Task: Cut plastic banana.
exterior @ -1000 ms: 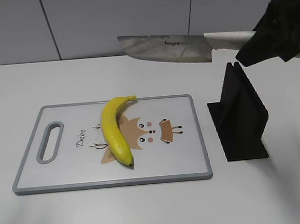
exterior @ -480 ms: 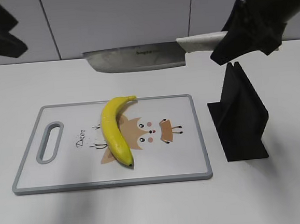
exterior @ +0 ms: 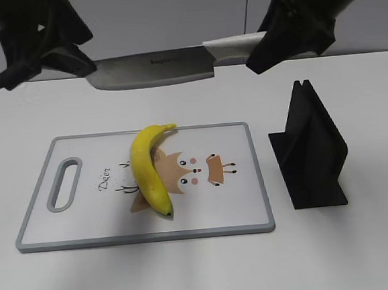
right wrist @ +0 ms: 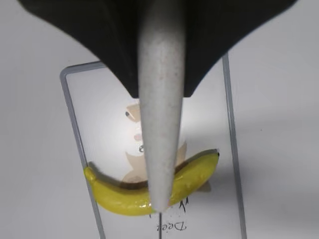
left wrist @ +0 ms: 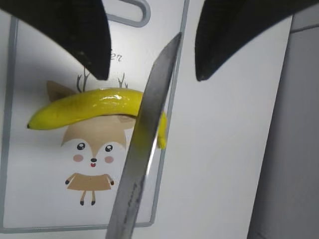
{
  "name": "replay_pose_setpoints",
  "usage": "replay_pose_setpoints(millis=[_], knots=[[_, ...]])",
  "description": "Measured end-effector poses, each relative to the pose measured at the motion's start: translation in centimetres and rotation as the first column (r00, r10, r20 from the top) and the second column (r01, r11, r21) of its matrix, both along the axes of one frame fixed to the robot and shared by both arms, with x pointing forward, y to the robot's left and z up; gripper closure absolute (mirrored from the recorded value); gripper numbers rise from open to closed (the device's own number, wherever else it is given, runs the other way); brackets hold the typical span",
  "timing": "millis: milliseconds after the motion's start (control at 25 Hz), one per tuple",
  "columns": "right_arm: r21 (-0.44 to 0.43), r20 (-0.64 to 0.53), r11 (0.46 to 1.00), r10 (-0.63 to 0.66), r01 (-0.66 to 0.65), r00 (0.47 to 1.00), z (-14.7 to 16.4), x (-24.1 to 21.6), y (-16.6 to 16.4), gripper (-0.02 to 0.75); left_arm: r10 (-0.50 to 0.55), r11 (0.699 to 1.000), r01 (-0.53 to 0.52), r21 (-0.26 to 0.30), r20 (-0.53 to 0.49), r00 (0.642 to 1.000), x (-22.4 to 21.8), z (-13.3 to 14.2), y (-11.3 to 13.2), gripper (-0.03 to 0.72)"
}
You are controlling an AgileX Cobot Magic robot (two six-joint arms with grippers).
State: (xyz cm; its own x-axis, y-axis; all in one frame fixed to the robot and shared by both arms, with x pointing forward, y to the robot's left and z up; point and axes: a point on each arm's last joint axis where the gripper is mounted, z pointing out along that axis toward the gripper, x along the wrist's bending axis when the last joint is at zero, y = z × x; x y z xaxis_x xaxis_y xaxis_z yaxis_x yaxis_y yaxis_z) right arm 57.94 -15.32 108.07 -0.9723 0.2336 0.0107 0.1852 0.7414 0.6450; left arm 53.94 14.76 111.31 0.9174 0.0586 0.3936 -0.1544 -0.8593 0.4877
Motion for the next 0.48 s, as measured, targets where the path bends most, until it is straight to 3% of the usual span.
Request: replay_pose_setpoints(millis=[360, 480], knots=[[0.054, 0.013, 0.998, 0.041, -0.041, 0.999, -0.4, 0.6, 0.6, 0.556, -0.015, 1.0, 0.016, 0.019, -0.04, 0.999, 1.7, -2.6, -0.7, 0.168], [0.055, 0.011, 0.997, 0.044, -0.045, 0.999, -0.5, 0.6, 0.6, 0.556, -0.013, 1.0, 0.014, 0.02, -0.039, 0.999, 1.8, -2.7, -0.8, 0.254]])
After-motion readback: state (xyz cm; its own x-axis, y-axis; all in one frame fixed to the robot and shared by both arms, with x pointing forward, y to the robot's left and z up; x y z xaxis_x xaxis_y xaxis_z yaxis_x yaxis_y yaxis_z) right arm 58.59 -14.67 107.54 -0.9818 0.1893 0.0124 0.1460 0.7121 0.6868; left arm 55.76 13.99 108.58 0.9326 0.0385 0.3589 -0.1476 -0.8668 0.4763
